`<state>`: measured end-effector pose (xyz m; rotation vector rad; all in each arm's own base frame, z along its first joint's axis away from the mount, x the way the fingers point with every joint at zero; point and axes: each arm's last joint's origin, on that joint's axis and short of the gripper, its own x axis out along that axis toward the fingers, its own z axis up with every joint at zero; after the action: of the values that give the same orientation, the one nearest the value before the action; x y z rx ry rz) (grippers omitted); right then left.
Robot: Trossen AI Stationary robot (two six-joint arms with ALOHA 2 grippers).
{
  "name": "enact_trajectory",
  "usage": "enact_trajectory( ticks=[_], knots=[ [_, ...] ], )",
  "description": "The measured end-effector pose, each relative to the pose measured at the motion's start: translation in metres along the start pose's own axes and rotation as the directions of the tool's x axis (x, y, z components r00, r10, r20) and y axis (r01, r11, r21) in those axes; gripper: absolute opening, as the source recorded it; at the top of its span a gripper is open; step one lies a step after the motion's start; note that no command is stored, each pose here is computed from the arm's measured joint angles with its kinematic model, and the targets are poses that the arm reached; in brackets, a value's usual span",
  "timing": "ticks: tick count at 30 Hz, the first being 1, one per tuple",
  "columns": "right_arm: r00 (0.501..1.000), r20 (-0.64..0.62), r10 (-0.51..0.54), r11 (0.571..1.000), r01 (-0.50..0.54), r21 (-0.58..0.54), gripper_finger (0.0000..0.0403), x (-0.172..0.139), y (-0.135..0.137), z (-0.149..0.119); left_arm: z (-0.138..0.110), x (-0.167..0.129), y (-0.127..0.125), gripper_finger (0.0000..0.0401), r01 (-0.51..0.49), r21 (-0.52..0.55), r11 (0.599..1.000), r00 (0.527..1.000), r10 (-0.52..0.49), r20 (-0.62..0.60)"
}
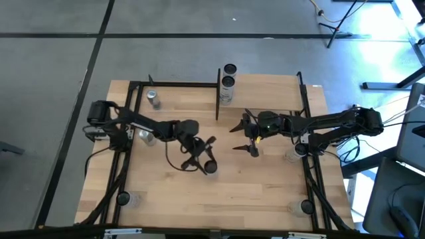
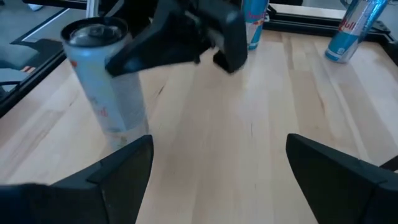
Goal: Place canned beverage on shelf
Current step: Put the top white yellow soda can on the shelf
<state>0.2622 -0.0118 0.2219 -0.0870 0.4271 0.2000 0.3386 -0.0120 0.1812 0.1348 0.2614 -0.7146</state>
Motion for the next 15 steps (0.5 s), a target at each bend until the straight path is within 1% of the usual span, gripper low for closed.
enact_trajectory(
  ticks=[3,7,10,15],
  knots=[
    [1.0,-0.001,0.0,1.0,0.0,0.0,0.0351,0.0,0.0,0.0,-0.005,0.009,0.006,0.0198,0.019,-0.027,0.999,1.0,-0.02,-0.01],
    [1.0,-0.008,0.002,1.0,-0.002,0.002,0.0351,0.0,0.0,-0.001,-0.006,0.013,0.009,0.0202,0.024,-0.035,0.999,1.0,-0.024,-0.011],
    [1.0,-0.012,0.002,1.0,-0.002,0.003,0.0351,0.0,0.0,-0.001,-0.006,0.013,0.01,0.0218,-0.011,-0.065,0.998,1.0,0.01,-0.021],
    [1.0,-0.012,0.003,1.0,-0.002,0.003,0.0351,0.0,0.0,-0.001,-0.004,0.016,0.008,0.0256,-0.044,-0.095,0.995,0.999,0.042,-0.02]
  ],
)
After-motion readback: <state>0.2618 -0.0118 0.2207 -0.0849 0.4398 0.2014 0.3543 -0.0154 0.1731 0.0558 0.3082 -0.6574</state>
